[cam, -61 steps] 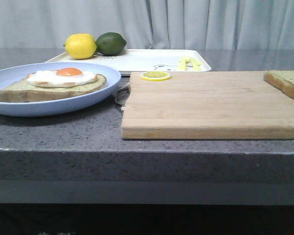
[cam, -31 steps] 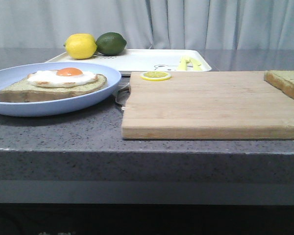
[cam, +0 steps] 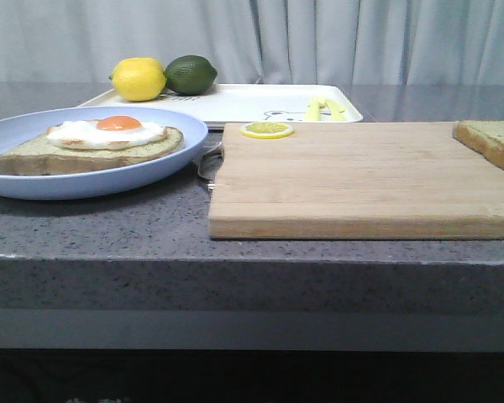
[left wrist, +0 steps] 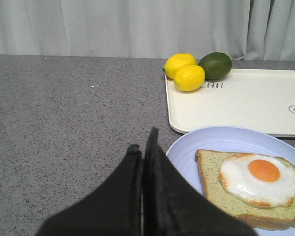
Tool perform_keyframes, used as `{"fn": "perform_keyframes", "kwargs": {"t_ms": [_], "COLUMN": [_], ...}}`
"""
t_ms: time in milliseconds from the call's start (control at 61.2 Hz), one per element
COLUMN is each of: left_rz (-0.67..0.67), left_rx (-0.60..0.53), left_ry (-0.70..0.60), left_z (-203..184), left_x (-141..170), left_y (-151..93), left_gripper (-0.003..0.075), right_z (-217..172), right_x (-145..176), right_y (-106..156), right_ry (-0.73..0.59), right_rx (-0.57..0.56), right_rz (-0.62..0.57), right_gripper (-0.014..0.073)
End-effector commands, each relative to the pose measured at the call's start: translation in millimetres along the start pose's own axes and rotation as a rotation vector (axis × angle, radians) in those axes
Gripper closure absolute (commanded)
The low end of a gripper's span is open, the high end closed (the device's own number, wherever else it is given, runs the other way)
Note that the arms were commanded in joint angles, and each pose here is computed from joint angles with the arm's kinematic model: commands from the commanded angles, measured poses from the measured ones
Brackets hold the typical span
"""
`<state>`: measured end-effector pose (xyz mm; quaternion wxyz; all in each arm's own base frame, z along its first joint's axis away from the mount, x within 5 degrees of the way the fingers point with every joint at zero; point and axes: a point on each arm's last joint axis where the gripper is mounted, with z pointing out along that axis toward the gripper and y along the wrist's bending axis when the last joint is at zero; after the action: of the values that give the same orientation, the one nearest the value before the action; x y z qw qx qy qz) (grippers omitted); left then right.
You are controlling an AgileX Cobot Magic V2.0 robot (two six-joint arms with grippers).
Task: Place bread and move sandwich to tray
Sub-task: 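Grasp the plain bread slice with the right gripper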
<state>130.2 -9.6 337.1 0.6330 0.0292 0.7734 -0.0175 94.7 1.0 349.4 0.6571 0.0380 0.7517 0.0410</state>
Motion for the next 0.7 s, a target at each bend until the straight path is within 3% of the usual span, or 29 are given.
{"fn": "perform_keyframes", "kwargs": {"t_ms": [0, 131, 212, 294, 359, 474, 686], "left_rz": [0.005, 0.005, 0.005, 0.005, 0.005, 0.005, 0.005], "left_rx": [0.016, 0.016, 0.016, 0.016, 0.016, 0.016, 0.016], "left_ry": [-0.126, -0.122, -0.120, -0.123, -0.123, -0.121, -0.121], "left_z": [-3, -3, -3, -3, -3, -3, -3], "left_x": [-21, -20, -20, -21, -21, -20, -20], "left_y": [-2, -2, -2, -2, -2, -2, -2], "left_gripper": [0.0675, 0.0489, 0.0325, 0.0183, 0.0130, 0.0137, 0.0156], "right_z": [-2, -2, -1, 0, 0, 12, 89], "right_x": [-19, -18, -16, -14, -14, -19, -41], "right_y": [1, 1, 1, 0, 0, 0, -20], "right_ry": [-0.112, -0.110, -0.115, -0.118, -0.116, -0.057, 0.291], "right_rx": [-0.001, -0.001, 0.000, 0.000, 0.001, 0.009, 0.139], "right_rz": [-0.011, -0.011, -0.011, -0.010, -0.011, -0.010, 0.043], "right_gripper": [0.0432, 0.0075, -0.0074, -0.0046, -0.0046, -0.0046, -0.0046]}}
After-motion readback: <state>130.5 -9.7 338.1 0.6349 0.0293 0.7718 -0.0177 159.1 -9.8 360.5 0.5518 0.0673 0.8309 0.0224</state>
